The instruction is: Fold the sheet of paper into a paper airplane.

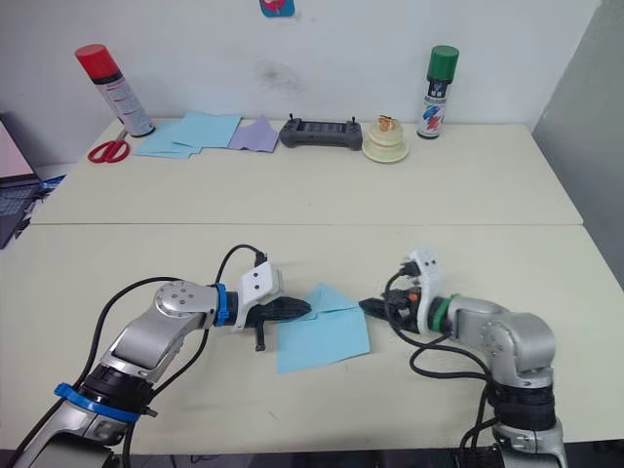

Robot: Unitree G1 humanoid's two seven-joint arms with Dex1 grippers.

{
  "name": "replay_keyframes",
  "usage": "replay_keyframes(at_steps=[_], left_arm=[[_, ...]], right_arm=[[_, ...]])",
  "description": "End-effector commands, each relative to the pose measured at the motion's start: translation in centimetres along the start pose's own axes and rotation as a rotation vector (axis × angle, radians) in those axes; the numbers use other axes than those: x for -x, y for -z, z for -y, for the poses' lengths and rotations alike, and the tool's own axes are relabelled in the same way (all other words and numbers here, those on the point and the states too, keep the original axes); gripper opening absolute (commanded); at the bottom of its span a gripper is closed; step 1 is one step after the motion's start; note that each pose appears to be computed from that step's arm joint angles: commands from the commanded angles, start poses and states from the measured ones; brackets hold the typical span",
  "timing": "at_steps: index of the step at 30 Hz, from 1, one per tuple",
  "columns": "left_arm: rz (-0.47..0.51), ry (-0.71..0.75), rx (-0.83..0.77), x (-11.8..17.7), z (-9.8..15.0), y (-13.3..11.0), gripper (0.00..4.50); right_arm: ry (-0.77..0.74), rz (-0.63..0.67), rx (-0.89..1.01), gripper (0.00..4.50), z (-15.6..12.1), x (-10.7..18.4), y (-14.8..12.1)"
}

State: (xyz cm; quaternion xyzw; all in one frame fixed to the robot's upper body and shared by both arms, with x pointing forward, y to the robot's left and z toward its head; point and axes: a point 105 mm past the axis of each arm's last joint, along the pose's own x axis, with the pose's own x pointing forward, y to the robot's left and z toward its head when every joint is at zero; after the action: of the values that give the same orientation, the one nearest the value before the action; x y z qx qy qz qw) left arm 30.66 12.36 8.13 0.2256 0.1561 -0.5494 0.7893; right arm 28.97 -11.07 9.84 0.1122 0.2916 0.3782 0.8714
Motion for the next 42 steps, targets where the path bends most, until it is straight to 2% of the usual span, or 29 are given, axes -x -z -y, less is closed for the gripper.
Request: replay_keyframes(at_steps=[1, 2, 6, 10, 15, 26, 34, 40, 42], left_arm=[[-0.067, 0.001, 0.036, -0.1, 0.2, 2.1, 0.00], [-0.066, 0.002, 0.035, -0.1, 0.3, 2.1, 0.00], [-0.056, -0.002, 0.042, -0.4, 0.4, 2.2, 0.00], [-0.051, -0.004, 0.050, -0.5, 0.4, 2.2, 0.00], [-0.071, -0.020, 0.041, -0.6, 0.0, 2.6, 0.00], [-0.033, 0.036, -0.011, -2.1, 0.0, 1.0, 0.00], [0.089, 0.117, -0.003, -3.0, 1.3, -1.7, 0.00], [0.121, 0.145, 0.016, -3.0, 1.8, -2.1, 0.00], [0.095, 0.130, 0.015, -3.0, 1.7, -1.7, 0.00]], right_arm=[[-0.016, 0.012, 0.067, 3.06, 0.3, 0.6, 0.0], [-0.014, 0.006, 0.075, 2.89, 0.4, 0.4, 0.2], [-0.062, 0.002, 0.110, 1.49, -0.6, -1.5, 1.0], [-0.131, 0.046, 0.097, 0.01, -2.4, -3.2, 0.4], [-0.207, 0.139, 0.025, 0.01, -4.3, -4.3, -1.4], [-0.253, 0.161, 0.038, 0.01, -6.5, -5.6, -2.3], [-0.243, 0.145, 0.051, 0.01, -6.6, -6.1, -2.0], [-0.235, 0.144, 0.051, 0.01, -6.5, -6.2, -1.9], [-0.233, 0.143, 0.052, 0.01, -6.4, -6.2, -1.9]])
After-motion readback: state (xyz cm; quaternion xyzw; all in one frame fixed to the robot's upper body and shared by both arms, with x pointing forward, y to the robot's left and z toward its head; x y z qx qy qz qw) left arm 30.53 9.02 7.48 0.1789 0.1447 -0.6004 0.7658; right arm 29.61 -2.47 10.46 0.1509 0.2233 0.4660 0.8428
